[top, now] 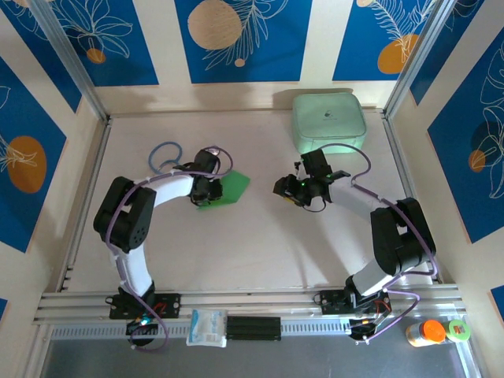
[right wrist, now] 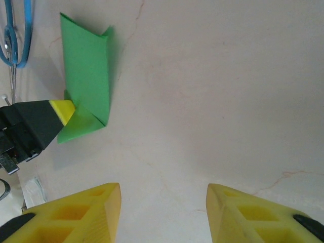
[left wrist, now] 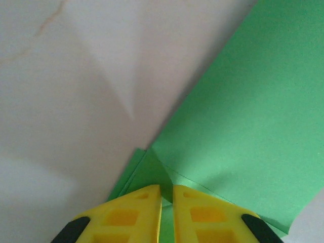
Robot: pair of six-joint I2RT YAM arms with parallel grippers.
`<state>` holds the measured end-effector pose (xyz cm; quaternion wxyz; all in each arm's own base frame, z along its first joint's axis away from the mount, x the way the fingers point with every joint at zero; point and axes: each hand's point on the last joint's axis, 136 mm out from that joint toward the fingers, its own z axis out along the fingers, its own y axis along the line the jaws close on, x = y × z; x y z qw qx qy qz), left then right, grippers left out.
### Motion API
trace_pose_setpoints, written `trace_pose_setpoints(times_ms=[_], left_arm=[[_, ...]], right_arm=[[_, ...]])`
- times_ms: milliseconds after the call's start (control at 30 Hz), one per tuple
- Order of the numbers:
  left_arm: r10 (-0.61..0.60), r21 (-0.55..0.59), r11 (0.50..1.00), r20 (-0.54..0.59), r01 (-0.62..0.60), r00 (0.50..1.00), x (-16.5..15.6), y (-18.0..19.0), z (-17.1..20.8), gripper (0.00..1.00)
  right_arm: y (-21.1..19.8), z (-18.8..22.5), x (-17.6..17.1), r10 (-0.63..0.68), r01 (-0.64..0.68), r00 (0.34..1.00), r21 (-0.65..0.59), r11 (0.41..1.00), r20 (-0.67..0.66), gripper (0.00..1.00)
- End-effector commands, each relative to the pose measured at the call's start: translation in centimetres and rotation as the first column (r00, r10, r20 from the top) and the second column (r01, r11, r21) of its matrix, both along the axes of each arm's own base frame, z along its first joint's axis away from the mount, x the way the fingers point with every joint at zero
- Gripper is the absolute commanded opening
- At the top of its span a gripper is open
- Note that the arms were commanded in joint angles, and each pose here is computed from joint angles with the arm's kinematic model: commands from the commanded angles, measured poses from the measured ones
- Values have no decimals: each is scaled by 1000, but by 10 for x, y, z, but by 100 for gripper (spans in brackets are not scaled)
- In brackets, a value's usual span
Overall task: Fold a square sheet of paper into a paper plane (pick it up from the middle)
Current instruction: Move the paper to the center of the table.
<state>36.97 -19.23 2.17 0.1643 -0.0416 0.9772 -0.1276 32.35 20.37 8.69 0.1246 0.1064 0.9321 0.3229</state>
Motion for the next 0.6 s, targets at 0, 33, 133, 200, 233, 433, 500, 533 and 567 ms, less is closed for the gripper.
trace_pose_setpoints(times_ms=[0, 33, 133, 200, 233, 433, 500, 533, 567], left_arm=[[-66, -86, 995, -98, 57, 993, -20, -20, -10, 14], [-76, -100, 993, -107, 65, 991, -25, -26, -10, 14], [-95, -148, 986, -135, 74, 986, -41, -43, -10, 14], [-88, -191, 980, -152, 58, 985, -51, -58, -8, 14], [-85, -213, 976, -158, 50, 984, -55, -66, -7, 14], [-26, -299, 954, -154, -21, 988, -62, -91, 2, 14], [-14, -308, 951, -143, -31, 990, -60, -91, 5, 13], [-14, -313, 949, -140, -31, 990, -60, -91, 6, 13], [-17, -320, 947, -135, -28, 991, -59, -93, 9, 13]], right_arm=[[13, 8, 2, 25, -24, 1000, 40, 999, -8, 48], [15, 8, 1, 31, -30, 999, 44, 999, -8, 48], [22, 5, -3, 43, -42, 999, 48, 998, -20, 47], [29, 1, -5, 53, -51, 998, 50, 997, -35, 44], [32, -1, -6, 60, -58, 997, 53, 997, -43, 42], [62, -21, -13, 106, -100, 988, 54, 994, -109, 29], [73, -25, -12, 123, -118, 985, 55, 992, -121, 25], [77, -28, -12, 128, -122, 983, 56, 991, -130, 23], [81, -33, -12, 137, -131, 980, 51, 990, -143, 22]])
